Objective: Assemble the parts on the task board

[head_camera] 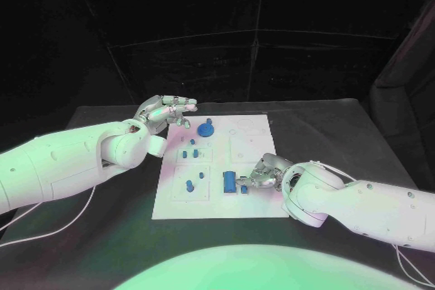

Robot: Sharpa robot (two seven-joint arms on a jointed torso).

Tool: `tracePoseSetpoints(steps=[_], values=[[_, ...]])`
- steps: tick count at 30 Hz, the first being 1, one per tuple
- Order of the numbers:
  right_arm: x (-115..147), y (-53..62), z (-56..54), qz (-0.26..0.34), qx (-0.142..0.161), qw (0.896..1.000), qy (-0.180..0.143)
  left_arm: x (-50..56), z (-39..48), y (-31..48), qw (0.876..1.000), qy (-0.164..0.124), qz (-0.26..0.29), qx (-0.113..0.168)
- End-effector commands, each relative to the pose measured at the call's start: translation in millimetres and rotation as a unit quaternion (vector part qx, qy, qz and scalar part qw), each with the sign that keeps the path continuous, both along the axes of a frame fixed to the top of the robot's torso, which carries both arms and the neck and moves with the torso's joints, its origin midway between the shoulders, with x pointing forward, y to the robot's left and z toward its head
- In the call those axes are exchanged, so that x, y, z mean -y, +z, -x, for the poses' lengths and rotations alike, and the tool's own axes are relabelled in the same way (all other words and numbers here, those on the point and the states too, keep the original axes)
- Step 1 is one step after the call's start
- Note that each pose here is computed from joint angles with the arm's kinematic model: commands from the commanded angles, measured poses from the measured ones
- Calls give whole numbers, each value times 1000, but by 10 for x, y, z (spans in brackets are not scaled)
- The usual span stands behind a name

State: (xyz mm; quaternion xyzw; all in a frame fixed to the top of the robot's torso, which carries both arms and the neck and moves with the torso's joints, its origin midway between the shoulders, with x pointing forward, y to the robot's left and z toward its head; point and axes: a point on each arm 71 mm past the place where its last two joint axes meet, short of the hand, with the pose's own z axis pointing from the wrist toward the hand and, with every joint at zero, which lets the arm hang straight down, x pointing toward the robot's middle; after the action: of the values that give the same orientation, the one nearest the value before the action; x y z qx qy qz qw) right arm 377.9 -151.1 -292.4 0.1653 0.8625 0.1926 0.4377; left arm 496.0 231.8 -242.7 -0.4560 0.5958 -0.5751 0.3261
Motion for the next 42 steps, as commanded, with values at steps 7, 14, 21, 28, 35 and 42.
tracePoseSetpoints(steps=[7,14,21,28,35,42], values=[[-28,32,20,-8,4,1000,10,13,1,16,1000,-6,3,2],[-8,61,56,-10,7,1000,26,8,2,16,1000,-6,3,2],[44,81,82,-4,12,999,46,3,1,15,1000,-5,3,2],[81,75,74,2,14,999,48,6,0,14,1000,-5,2,1],[78,47,47,9,10,999,47,9,0,14,1000,-5,2,1],[56,-7,-19,20,11,999,46,16,0,13,1000,-6,3,1]])
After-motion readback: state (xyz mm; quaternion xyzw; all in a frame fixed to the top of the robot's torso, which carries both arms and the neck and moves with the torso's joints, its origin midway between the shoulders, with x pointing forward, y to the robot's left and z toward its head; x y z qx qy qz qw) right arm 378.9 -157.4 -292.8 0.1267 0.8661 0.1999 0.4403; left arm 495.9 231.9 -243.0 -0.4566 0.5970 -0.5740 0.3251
